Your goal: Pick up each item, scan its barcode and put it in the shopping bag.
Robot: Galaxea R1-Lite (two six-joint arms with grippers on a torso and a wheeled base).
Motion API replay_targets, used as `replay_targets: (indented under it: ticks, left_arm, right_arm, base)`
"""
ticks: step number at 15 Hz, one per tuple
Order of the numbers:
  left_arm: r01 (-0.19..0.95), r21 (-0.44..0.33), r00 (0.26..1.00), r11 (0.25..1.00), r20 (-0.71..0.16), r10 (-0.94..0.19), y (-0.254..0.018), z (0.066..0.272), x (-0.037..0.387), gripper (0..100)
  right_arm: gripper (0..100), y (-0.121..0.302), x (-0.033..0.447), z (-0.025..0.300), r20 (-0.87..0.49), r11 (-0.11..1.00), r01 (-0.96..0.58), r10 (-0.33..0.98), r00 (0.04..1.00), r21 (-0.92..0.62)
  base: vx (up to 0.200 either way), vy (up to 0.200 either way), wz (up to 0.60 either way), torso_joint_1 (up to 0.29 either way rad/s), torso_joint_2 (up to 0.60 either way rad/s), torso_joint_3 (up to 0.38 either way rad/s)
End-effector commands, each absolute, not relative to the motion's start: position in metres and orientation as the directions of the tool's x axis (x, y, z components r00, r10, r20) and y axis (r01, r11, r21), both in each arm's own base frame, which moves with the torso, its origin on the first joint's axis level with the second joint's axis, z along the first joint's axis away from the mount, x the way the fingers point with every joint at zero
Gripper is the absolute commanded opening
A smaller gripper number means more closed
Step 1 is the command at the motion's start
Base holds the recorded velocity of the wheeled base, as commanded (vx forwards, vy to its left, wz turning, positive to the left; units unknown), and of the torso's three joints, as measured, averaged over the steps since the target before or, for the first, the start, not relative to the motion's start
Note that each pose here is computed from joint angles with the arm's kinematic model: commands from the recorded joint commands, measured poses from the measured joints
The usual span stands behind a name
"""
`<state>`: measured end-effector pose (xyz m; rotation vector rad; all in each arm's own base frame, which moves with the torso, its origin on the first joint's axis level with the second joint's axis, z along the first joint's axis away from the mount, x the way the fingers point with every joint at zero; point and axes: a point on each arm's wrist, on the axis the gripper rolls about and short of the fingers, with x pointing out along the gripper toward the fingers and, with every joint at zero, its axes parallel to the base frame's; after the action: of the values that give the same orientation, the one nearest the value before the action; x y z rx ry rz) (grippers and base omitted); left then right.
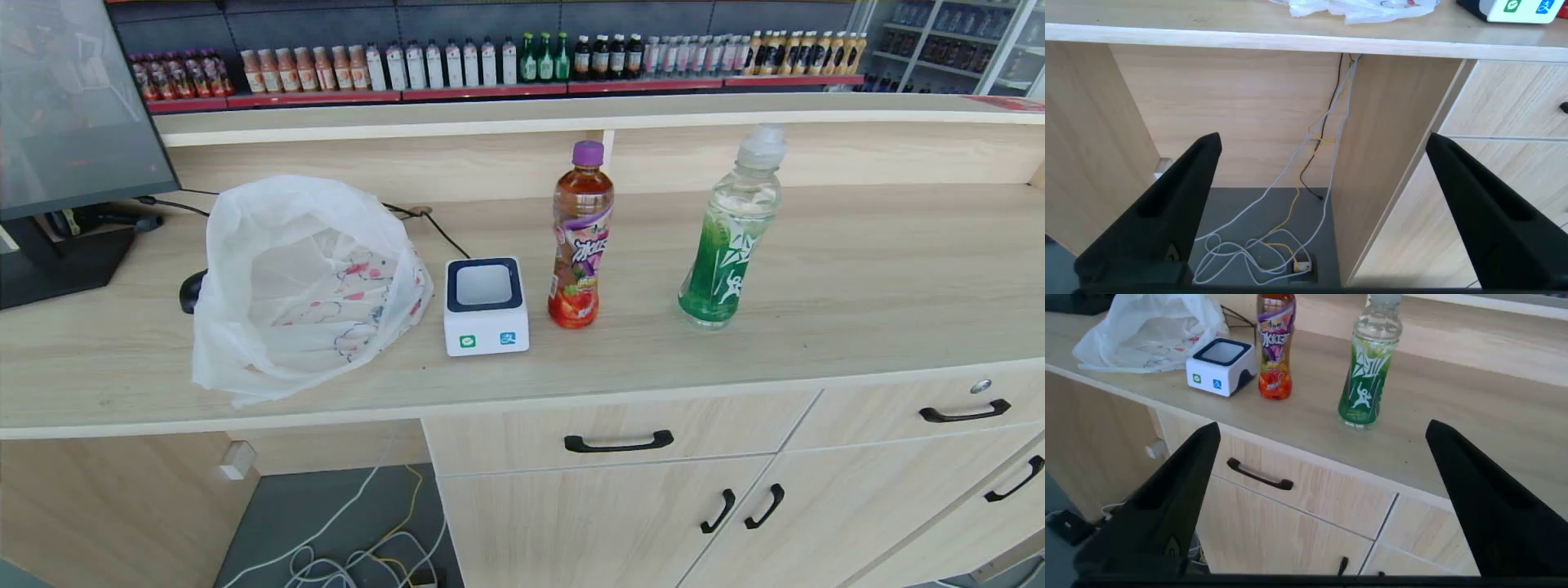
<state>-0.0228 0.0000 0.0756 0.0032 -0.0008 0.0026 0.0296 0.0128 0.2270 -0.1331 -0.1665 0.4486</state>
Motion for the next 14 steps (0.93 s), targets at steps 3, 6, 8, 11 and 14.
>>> replay_targets:
  ticks: [3, 6, 8, 11, 14]
  left_arm:
    - [-0.002, 0.003, 1.000, 1.000, 0.002, 0.002, 0.000, 0.076, -0.023, 100]
    - [-0.002, 0.003, 1.000, 1.000, 0.002, 0.002, 0.000, 0.076, -0.023, 100]
    - [-0.003, 0.003, 1.000, 1.000, 0.002, 0.003, 0.000, 0.076, -0.023, 100]
    - [-0.002, 0.003, 1.000, 1.000, 0.002, 0.002, 0.000, 0.076, -0.023, 100]
    - [-0.003, 0.003, 1.000, 1.000, 0.002, 0.003, 0.000, 0.076, -0.023, 100]
  right_arm:
    - [100, 0.045, 0.077, 0.238, 0.076, 0.789, -0.587, 0.607, 0.791, -0.182]
    - [100, 0.059, 0.092, 0.245, 0.083, 0.764, -0.623, 0.641, 0.763, -0.168]
    - [100, 0.062, 0.095, 0.244, 0.083, 0.755, -0.637, 0.653, 0.753, -0.155]
    - [100, 0.075, 0.095, 0.234, 0.045, 0.694, -0.711, 0.718, 0.694, -0.109]
    - [100, 0.082, 0.103, 0.228, 0.054, 0.691, -0.716, 0.722, 0.689, -0.098]
  base:
    - [0.000, 0.000, 0.00, 0.000, 0.00, 0.000]
    - [0.000, 0.000, 0.00, 0.000, 0.00, 0.000]
    - [0.000, 0.000, 0.00, 0.000, 0.00, 0.000]
    - [0.000, 0.000, 0.00, 0.000, 0.00, 0.000]
    - [0.000, 0.000, 0.00, 0.000, 0.00, 0.000]
